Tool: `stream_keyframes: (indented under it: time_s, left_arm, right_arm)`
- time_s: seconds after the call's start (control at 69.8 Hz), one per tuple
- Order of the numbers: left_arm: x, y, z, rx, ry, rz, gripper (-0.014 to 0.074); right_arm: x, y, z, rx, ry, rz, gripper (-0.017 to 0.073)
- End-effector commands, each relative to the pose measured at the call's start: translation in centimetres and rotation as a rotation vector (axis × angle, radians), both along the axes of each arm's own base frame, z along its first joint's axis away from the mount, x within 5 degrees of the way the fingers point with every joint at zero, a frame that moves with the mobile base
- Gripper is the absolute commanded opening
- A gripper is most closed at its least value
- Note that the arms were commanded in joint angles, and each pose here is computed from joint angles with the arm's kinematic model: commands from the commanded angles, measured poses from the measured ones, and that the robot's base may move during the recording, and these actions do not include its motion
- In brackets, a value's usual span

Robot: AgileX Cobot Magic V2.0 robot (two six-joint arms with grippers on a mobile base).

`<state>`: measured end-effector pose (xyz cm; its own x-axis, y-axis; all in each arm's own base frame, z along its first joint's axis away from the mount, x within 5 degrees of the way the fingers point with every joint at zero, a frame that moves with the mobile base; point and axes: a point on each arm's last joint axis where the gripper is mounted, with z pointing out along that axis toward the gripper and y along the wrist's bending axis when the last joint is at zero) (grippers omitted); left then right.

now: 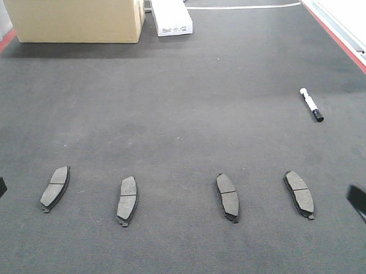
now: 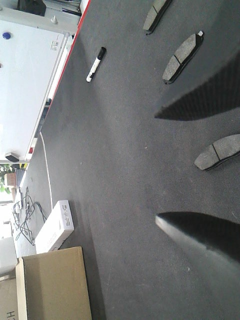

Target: Move and align brake pads A on conveyor

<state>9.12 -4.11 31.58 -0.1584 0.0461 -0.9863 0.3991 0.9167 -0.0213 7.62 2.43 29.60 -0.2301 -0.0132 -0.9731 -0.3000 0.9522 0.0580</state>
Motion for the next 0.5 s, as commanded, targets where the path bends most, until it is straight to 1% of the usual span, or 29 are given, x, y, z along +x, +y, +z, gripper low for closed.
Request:
stream_keyframes:
  time_s: [0.0,0.487]
  left_arm:
    - [-0.04,-0.22,1.51,-0.039,-0.08,-0.024,0.0409]
    - [-0.05,-0.23,1.54,-0.04,-0.083,-0.025,0.0409]
  right_arm:
    - [-0.72,-0.16,1.77,0.033,-0.165,0.019,0.05]
    - [-0.92,-0.26,1.72,0.035,-0.17,0.018,0.05]
